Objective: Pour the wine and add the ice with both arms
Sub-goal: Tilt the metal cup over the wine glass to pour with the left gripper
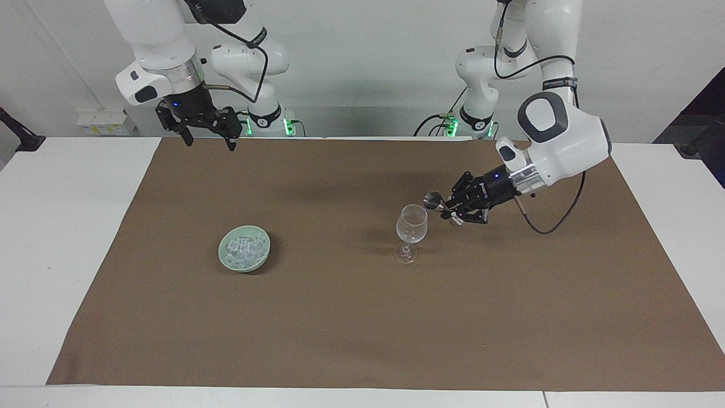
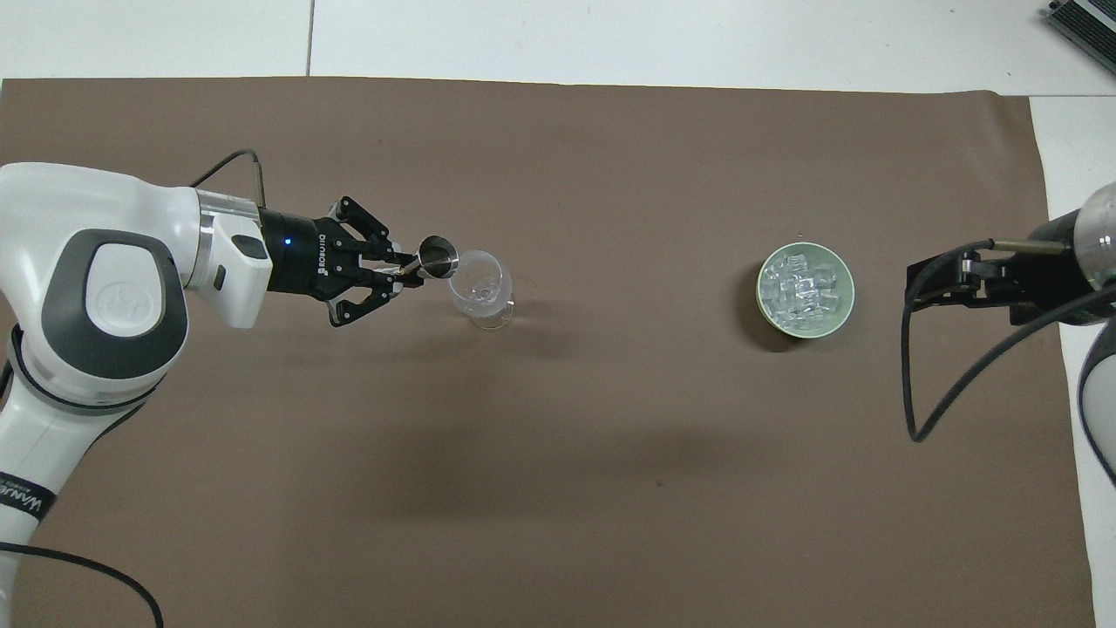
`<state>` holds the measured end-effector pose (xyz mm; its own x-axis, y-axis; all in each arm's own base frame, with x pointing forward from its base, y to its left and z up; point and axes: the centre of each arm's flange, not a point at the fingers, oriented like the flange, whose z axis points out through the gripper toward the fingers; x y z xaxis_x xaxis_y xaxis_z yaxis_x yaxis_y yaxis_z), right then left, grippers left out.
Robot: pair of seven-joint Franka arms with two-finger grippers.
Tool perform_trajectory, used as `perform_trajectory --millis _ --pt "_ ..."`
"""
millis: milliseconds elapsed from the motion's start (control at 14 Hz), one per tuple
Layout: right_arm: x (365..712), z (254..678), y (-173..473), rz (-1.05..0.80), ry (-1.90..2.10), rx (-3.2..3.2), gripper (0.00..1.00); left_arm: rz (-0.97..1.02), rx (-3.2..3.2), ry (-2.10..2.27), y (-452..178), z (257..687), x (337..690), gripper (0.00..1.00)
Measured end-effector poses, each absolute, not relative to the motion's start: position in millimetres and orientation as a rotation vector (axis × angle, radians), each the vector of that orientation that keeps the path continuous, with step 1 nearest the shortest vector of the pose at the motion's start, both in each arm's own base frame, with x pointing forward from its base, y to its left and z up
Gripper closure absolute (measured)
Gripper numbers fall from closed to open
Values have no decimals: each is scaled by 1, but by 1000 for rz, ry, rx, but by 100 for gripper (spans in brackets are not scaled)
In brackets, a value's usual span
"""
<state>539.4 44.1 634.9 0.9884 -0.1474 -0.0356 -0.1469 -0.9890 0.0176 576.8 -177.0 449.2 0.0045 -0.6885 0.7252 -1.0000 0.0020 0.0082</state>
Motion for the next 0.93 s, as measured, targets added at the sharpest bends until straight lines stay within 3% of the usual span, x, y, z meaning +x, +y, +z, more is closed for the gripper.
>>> perform_trajectory --millis 926 --pt "539 635 44 -58 -231 3118 0 624 1880 -1777 -193 459 570 79"
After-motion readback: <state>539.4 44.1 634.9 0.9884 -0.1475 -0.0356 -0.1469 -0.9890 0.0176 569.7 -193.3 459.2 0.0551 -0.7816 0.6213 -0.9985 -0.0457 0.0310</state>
